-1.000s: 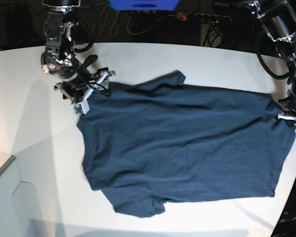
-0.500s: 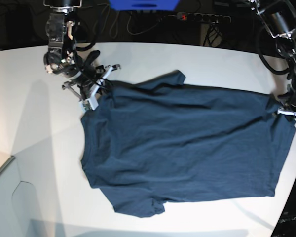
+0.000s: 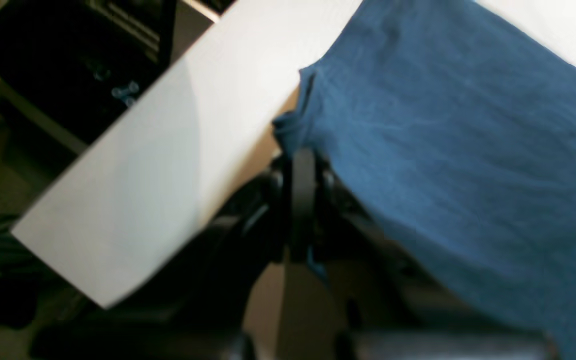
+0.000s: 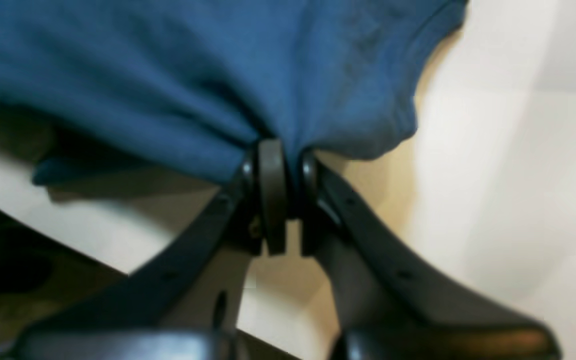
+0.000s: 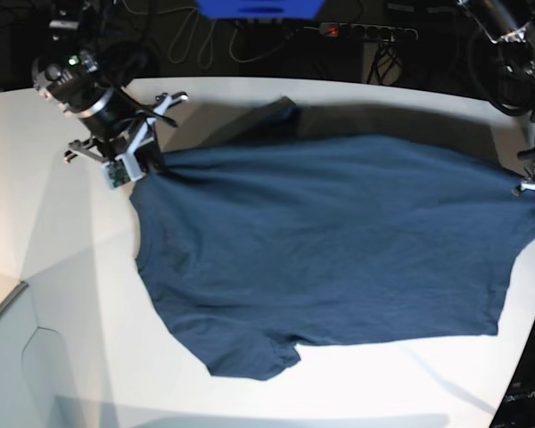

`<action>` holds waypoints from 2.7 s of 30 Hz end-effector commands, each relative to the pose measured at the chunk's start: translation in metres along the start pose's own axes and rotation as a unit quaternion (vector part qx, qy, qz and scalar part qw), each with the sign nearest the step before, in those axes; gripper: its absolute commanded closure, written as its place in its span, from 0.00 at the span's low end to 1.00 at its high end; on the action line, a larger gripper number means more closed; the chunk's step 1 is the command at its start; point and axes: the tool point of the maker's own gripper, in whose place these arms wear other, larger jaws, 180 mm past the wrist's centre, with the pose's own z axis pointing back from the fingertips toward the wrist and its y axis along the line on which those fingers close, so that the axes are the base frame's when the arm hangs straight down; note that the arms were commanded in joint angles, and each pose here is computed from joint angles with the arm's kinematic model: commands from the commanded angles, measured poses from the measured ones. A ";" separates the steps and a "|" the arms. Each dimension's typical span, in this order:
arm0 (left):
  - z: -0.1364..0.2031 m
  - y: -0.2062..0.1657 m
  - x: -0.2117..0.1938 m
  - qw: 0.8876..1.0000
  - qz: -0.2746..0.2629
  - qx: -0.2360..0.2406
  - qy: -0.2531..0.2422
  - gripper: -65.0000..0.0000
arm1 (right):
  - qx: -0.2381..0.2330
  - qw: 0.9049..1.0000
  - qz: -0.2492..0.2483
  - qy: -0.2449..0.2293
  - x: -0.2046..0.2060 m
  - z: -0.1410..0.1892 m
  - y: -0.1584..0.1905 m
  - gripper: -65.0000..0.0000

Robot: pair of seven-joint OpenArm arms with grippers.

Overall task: Layout the t-shirt on the table in an organized manner, then fold the t-shirt properly
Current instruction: 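Regrasp the shirt corner with the right gripper near the sleeve, then drag the shirt corner with the right gripper away from the hem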

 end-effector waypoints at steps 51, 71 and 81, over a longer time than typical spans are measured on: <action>-0.068 -0.034 0.075 0.993 0.096 -0.032 -0.055 0.99 | 0.137 0.986 -0.086 0.031 0.012 -0.118 0.063 0.41; -0.067 -0.037 0.059 0.994 0.099 -0.033 -0.042 0.99 | 0.203 0.977 -0.041 0.039 0.036 -0.145 0.104 0.41; -0.066 -0.033 0.055 0.994 0.096 -0.030 -0.038 1.00 | 0.205 0.977 -0.042 0.051 0.027 -0.143 0.107 1.00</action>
